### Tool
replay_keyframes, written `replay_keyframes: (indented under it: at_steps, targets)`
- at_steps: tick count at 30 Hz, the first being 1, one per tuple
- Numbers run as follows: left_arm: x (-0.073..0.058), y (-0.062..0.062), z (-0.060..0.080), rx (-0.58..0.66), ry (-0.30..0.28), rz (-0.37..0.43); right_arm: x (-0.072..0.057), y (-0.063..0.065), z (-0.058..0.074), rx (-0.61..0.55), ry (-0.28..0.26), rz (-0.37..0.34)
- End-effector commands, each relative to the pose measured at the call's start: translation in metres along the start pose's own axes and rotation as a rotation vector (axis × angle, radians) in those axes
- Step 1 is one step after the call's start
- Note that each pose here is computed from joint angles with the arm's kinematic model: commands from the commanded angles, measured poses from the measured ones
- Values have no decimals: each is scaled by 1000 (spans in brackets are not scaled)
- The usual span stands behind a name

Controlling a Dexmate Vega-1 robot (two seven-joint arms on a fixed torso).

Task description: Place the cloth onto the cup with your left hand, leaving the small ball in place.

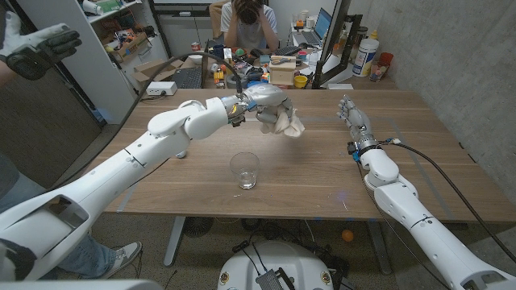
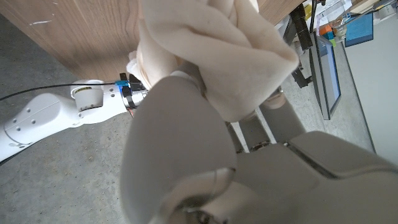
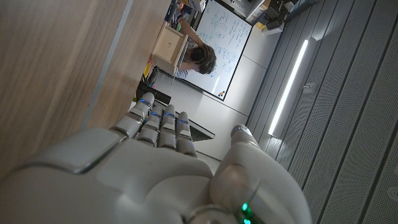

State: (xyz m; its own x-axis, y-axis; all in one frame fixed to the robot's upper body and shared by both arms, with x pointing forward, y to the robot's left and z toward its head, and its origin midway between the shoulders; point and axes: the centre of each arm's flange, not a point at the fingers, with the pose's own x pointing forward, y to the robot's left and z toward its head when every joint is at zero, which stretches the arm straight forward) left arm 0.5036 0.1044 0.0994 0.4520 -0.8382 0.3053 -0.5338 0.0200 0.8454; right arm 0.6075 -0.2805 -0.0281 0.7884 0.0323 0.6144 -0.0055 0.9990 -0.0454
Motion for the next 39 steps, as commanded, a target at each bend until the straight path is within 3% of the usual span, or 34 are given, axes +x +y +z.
replay_keyframes:
  at_steps: [1, 19, 26, 39]
  targets:
    - [-30, -2, 8, -27, -18, -57, -1, 13, -2, -1, 8, -3]
    - [-65, -11, 4, -24, 31, -157, 8, 29, 11, -8, -16, -10]
    - [-72, -12, 5, -5, 46, -194, 8, 35, 10, -3, -11, -9]
    - [-78, -3, 16, 54, 69, -217, 8, 39, 9, 8, -19, -12]
